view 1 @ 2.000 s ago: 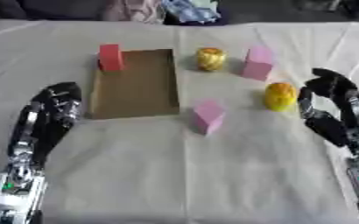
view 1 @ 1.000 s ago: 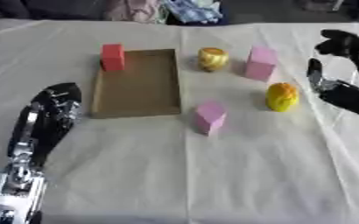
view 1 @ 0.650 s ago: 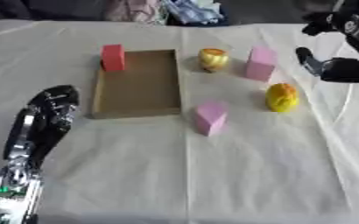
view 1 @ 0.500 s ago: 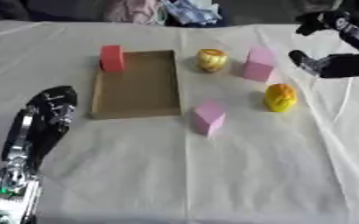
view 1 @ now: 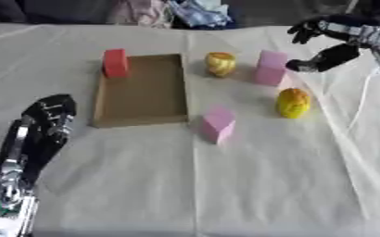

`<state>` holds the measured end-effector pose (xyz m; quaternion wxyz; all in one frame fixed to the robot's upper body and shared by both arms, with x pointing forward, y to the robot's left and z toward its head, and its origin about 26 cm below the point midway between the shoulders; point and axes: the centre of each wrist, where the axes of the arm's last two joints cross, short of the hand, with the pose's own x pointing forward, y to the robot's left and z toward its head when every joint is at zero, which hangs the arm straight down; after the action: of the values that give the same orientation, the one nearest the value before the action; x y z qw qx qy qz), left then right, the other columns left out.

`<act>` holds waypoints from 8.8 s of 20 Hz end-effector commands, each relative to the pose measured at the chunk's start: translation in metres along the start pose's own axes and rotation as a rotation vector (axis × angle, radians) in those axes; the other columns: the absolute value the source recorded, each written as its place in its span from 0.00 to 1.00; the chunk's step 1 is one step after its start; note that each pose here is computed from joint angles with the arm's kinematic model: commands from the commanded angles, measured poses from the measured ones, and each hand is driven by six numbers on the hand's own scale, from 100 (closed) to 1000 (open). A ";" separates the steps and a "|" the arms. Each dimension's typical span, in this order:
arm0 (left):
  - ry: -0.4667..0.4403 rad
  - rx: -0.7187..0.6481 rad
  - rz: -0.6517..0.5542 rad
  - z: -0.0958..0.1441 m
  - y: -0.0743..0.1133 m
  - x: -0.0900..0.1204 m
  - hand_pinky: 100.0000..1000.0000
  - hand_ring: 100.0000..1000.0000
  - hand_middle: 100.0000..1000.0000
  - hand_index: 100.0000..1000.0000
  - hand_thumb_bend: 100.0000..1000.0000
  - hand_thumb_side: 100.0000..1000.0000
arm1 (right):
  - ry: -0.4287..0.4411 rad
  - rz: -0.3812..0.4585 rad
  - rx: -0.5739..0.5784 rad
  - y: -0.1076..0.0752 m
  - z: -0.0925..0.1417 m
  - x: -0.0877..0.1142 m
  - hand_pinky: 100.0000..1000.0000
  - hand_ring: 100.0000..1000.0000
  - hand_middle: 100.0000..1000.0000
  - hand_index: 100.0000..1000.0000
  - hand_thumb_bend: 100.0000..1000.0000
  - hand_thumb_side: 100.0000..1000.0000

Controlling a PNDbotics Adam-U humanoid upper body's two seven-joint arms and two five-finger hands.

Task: Pick up objects on the table and place them in the box.

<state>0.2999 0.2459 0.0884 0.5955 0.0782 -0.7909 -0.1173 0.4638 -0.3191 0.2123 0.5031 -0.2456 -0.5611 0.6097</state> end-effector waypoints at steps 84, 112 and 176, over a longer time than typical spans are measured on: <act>-0.070 -0.086 0.006 -0.009 -0.009 0.016 0.70 0.73 0.69 0.74 0.15 0.51 | -0.114 0.347 -0.331 0.003 -0.098 0.124 0.86 0.65 0.53 0.51 0.00 0.00; -0.085 -0.097 0.014 -0.012 -0.011 0.019 0.71 0.73 0.68 0.74 0.15 0.51 | 0.016 0.528 -0.455 0.043 -0.119 0.160 0.89 0.75 0.67 0.74 0.47 0.57; -0.065 -0.069 -0.002 -0.008 -0.004 0.015 0.72 0.74 0.68 0.74 0.14 0.51 | 0.156 0.382 -0.419 0.024 -0.085 0.078 0.82 0.60 0.47 0.45 0.00 0.00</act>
<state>0.3038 0.2354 0.0943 0.5841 0.0513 -0.7970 -0.1448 0.4989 -0.2130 0.1676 0.3782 -0.4832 -0.5543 0.5623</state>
